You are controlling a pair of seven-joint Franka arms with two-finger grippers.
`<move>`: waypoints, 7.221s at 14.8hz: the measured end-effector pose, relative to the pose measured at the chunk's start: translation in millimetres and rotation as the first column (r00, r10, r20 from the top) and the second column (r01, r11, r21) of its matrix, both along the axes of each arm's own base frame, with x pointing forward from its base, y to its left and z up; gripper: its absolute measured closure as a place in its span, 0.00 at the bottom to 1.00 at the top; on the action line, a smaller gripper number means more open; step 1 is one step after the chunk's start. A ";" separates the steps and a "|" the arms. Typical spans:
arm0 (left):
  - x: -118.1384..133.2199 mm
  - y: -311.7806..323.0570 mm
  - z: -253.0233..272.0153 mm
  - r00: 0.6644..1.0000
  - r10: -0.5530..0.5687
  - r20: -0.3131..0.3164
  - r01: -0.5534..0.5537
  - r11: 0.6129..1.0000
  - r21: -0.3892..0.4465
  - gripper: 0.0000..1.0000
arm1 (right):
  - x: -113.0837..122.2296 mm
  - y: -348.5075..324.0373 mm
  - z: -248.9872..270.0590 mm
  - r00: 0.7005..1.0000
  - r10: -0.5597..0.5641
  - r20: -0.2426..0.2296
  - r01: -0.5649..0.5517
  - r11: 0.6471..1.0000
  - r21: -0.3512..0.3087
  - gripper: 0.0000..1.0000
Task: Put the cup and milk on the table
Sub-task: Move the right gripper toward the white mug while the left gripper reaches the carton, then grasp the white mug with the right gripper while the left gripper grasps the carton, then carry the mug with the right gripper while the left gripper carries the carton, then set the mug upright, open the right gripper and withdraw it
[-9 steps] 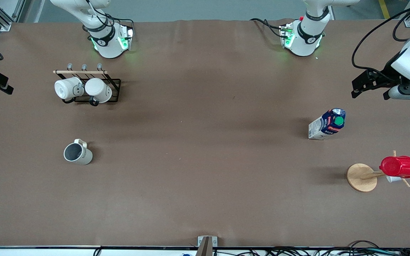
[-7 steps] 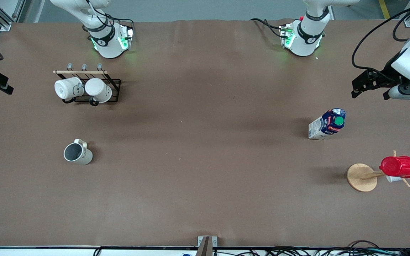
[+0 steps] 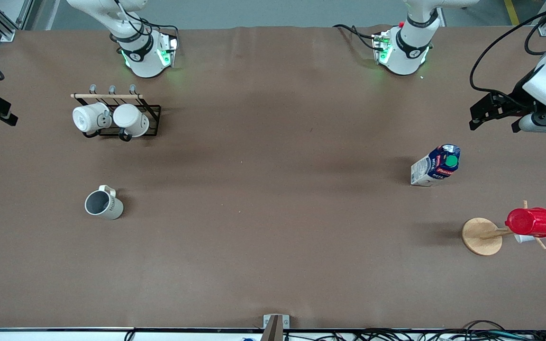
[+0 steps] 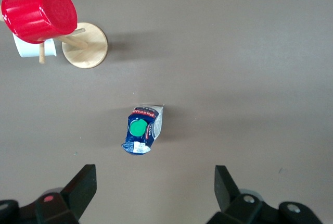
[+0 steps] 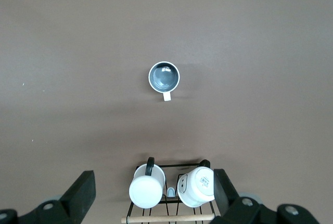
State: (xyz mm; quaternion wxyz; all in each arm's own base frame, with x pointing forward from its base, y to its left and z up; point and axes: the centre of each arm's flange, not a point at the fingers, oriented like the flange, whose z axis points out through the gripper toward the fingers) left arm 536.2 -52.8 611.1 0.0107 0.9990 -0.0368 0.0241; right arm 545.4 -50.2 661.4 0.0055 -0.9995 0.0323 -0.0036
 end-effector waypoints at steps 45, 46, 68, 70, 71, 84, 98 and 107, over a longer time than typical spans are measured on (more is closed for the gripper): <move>-14.8 66.1 -278.5 0.992 -0.098 -0.074 0.097 0.995 -0.025 0.31 | 111.3 85.1 -279.2 0.994 -0.087 -0.066 0.093 0.991 0.097 0.96; -14.8 66.8 -278.5 0.992 -0.098 -0.074 0.096 0.995 -0.025 0.44 | 109.1 118.0 -277.9 0.986 -0.145 -0.077 0.153 0.982 0.107 0.96; 13.0 -64.6 -179.9 0.989 -0.148 -0.030 0.146 0.988 -0.040 0.89 | -28.0 525.7 -404.0 0.958 -0.288 -0.016 0.288 0.957 0.020 0.96; 1.4 -117.1 -186.5 0.989 -0.139 -0.050 0.136 0.989 -0.049 0.89 | -29.3 524.3 -411.8 0.960 -0.279 -0.013 0.279 0.960 0.004 0.96; -4.8 -142.6 -191.9 0.988 -0.138 -0.063 0.135 0.989 -0.055 0.89 | -30.5 523.5 -416.4 0.962 -0.273 -0.011 0.273 0.962 -0.005 0.96; 6.9 -336.8 -262.6 0.969 -0.118 -0.215 0.070 0.973 -0.220 0.89 | -4.0 500.5 -339.8 0.951 -0.303 0.063 0.302 0.953 0.032 0.40; 12.6 -370.1 -288.1 0.974 -0.134 -0.180 0.096 0.974 -0.205 0.89 | 54.2 99.0 -58.9 0.962 -0.229 0.150 0.242 0.967 -0.074 0.00; 7.6 -380.0 -291.7 0.975 -0.159 -0.158 0.126 0.972 -0.199 0.89 | 8.8 9.9 2.2 0.991 -0.114 0.070 0.115 0.993 -0.020 0.00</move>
